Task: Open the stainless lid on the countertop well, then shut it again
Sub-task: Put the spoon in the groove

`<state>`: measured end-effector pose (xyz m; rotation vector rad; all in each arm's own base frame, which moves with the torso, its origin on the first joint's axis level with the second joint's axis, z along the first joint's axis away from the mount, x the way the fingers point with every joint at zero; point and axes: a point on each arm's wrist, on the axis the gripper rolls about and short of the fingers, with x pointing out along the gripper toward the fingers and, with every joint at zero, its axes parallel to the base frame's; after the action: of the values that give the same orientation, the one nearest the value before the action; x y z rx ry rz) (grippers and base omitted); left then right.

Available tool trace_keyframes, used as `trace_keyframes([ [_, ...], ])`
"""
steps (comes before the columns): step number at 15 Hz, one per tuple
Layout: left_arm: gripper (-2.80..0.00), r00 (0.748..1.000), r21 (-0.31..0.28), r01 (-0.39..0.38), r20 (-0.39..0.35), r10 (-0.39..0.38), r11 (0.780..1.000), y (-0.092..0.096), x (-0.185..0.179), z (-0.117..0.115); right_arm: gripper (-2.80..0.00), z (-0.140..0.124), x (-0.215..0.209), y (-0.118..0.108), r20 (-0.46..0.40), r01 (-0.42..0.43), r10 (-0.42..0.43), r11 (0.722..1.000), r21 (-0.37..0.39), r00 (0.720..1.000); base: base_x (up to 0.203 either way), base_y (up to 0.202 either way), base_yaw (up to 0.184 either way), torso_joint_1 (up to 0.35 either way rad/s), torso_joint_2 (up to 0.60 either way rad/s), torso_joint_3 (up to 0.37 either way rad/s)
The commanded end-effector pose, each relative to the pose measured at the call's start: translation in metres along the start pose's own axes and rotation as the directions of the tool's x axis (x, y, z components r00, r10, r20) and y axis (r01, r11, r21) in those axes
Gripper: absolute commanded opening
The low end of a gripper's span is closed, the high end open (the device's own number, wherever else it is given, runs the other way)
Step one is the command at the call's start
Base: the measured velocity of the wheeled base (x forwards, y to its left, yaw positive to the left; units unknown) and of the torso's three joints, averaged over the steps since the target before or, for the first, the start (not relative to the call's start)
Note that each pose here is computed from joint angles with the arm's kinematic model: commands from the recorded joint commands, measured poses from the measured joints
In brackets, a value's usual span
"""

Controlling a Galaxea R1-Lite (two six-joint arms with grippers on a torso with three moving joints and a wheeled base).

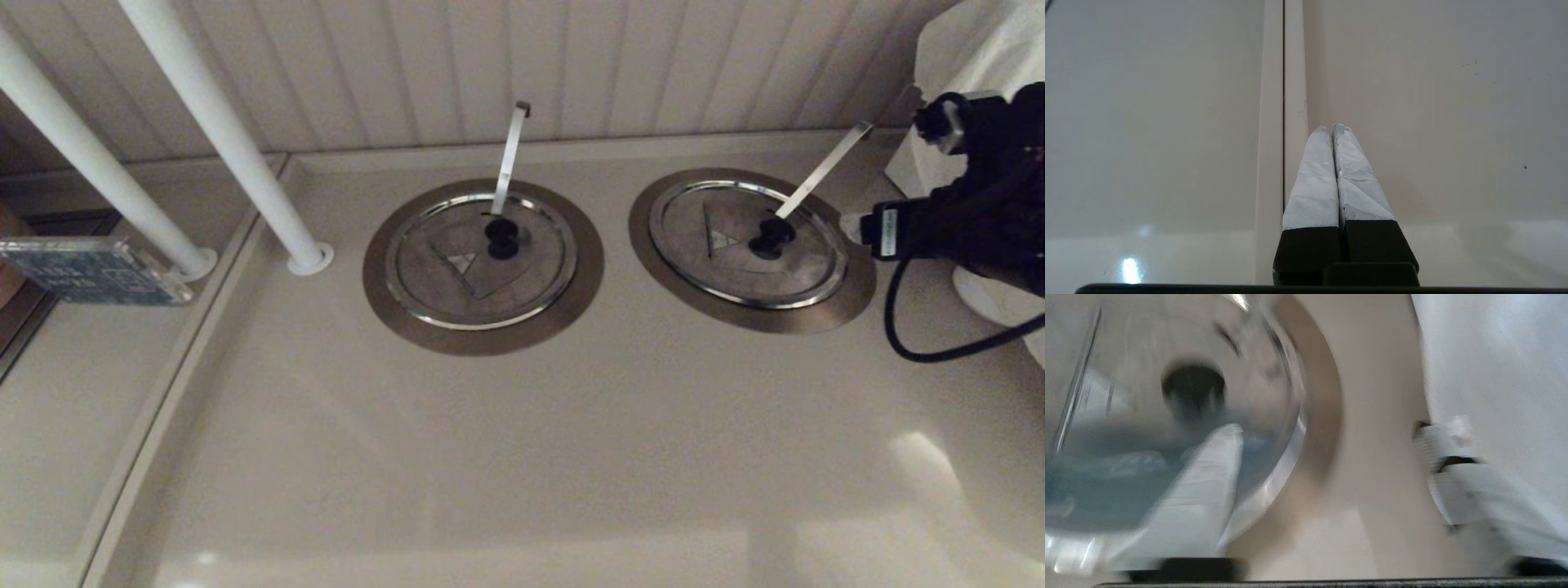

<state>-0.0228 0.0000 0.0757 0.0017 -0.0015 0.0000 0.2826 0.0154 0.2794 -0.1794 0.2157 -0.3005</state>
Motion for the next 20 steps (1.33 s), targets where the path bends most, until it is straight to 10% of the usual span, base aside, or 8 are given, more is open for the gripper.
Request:
trace_keyframes([
  [1,-2.80,1.000,0.000,0.000,0.002,0.000,1.000,0.000,0.000,0.000,-2.80,0.003,-0.068,-0.031,0.051,-0.016,0.014,0.999,0.046,0.999,0.000,0.000,0.000,0.000,0.00,0.000],
  [8,-2.80,1.000,0.000,0.000,0.002,0.000,1.000,0.000,0.000,0.000,-2.80,-0.054,-0.155,-0.059,-0.011,-0.080,0.081,0.994,0.076,0.997,0.000,0.000,0.000,0.000,0.00,0.000],
  [20,-2.80,1.000,0.000,0.000,0.002,0.000,1.000,0.000,0.000,0.000,-2.80,-0.005,0.032,0.009,-0.179,-0.089,0.104,0.992,0.089,0.978,0.000,0.000,0.000,0.000,0.00,0.000],
])
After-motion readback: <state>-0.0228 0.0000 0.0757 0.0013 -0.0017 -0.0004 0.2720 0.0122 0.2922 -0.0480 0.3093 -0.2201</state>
